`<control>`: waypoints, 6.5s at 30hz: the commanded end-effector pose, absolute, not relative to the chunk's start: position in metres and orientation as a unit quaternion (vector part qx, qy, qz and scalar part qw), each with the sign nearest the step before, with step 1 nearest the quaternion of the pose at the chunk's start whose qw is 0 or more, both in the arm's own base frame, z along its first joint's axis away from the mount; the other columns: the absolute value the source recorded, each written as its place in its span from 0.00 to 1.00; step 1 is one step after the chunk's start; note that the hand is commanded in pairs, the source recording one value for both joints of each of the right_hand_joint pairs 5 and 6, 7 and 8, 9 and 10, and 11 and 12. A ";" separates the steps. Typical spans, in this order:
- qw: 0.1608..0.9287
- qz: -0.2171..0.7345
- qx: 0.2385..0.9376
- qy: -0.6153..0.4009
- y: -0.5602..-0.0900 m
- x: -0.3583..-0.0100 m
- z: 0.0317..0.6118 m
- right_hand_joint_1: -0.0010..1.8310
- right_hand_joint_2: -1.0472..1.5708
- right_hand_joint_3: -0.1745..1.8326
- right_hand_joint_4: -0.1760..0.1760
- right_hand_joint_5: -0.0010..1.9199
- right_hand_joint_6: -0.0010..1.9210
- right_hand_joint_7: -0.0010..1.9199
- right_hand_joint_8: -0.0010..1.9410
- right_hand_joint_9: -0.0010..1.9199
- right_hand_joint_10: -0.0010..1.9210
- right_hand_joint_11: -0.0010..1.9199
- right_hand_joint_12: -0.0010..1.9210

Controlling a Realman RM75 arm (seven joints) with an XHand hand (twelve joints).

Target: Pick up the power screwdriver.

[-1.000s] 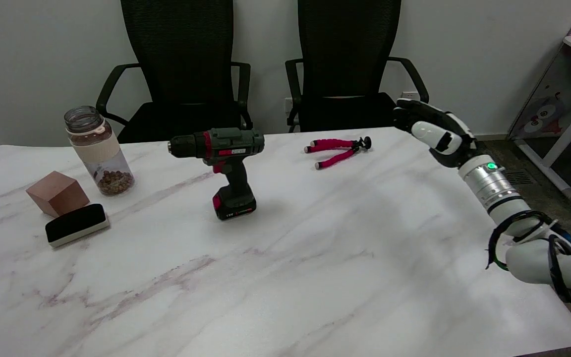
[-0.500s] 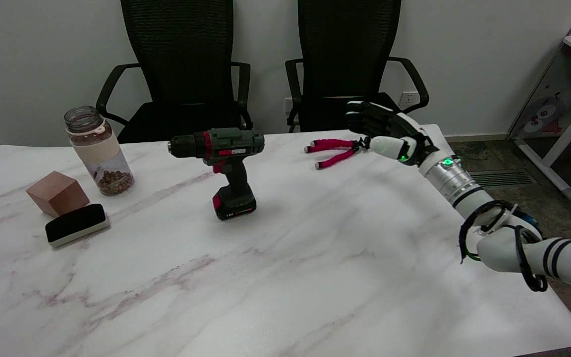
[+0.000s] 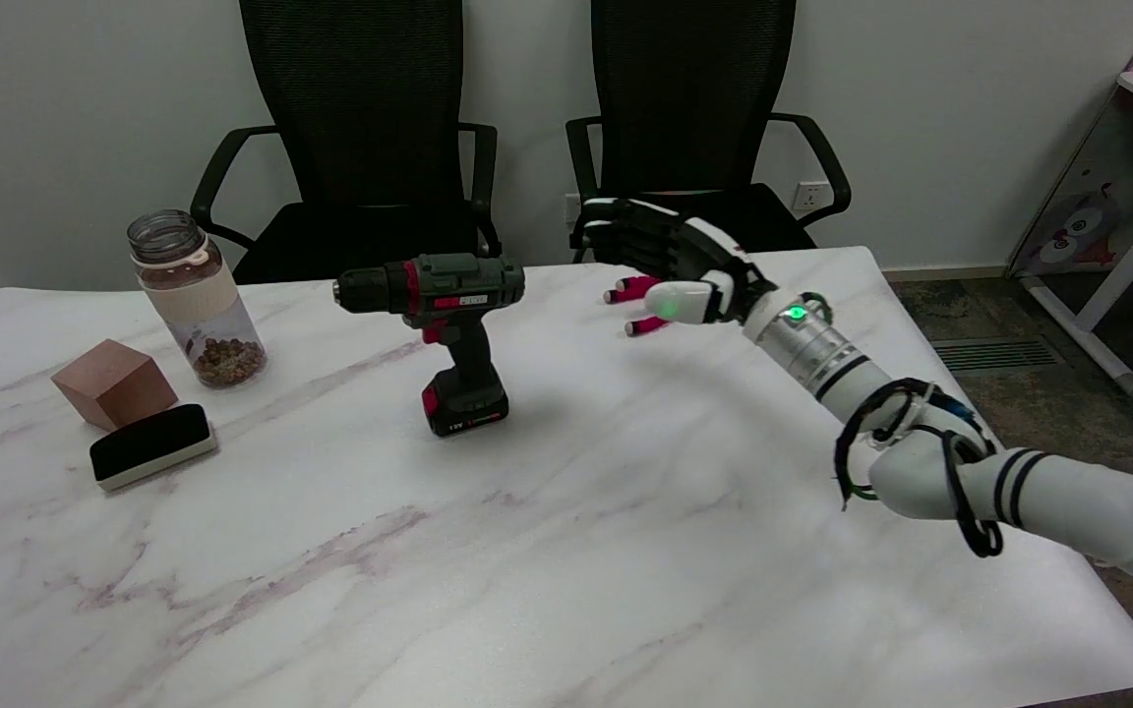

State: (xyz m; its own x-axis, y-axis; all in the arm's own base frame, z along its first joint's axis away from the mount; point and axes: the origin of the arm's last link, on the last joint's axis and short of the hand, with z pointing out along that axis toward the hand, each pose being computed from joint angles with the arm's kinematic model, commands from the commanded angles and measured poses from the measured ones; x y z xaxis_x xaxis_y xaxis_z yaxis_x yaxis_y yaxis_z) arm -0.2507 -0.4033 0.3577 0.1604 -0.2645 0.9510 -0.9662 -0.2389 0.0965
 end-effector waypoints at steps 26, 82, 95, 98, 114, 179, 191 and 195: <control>0.426 0.397 0.645 -0.495 -0.477 -0.278 0.262 0.50 0.10 0.54 1.00 0.09 0.09 0.09 0.09 0.11 0.11 0.06 0.06; 0.390 0.379 0.622 -0.563 -0.449 -0.318 0.187 0.50 0.11 0.52 1.00 0.10 0.10 0.10 0.09 0.12 0.12 0.07 0.07; 0.384 0.379 0.628 -0.561 -0.450 -0.314 0.183 0.51 0.14 0.50 1.00 0.11 0.11 0.11 0.11 0.12 0.12 0.08 0.08; 0.382 0.380 0.628 -0.561 -0.450 -0.313 0.182 0.52 0.15 0.50 1.00 0.11 0.11 0.11 0.11 0.12 0.12 0.08 0.08; 0.381 0.382 0.626 -0.563 -0.451 -0.312 0.181 0.57 0.22 0.52 1.00 0.15 0.15 0.15 0.15 0.24 0.24 0.39 0.38; 0.396 0.386 0.616 -0.561 -0.475 -0.290 0.179 0.54 0.48 0.66 1.00 0.44 0.44 0.44 0.44 0.74 0.74 0.79 0.79; 0.400 0.383 0.613 -0.564 -0.476 -0.291 0.178 0.52 0.57 0.56 0.20 0.69 0.69 0.69 0.68 0.83 0.83 0.82 0.82; 0.402 0.384 0.606 -0.569 -0.477 -0.292 0.179 0.50 0.55 0.53 0.50 0.59 0.59 0.59 0.58 0.84 0.84 0.82 0.82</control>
State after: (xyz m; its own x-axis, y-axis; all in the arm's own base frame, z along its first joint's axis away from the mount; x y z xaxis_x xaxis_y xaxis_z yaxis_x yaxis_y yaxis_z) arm -0.2923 -0.4742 0.1794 0.0724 -0.3851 0.9200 -0.9970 -0.0526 0.0564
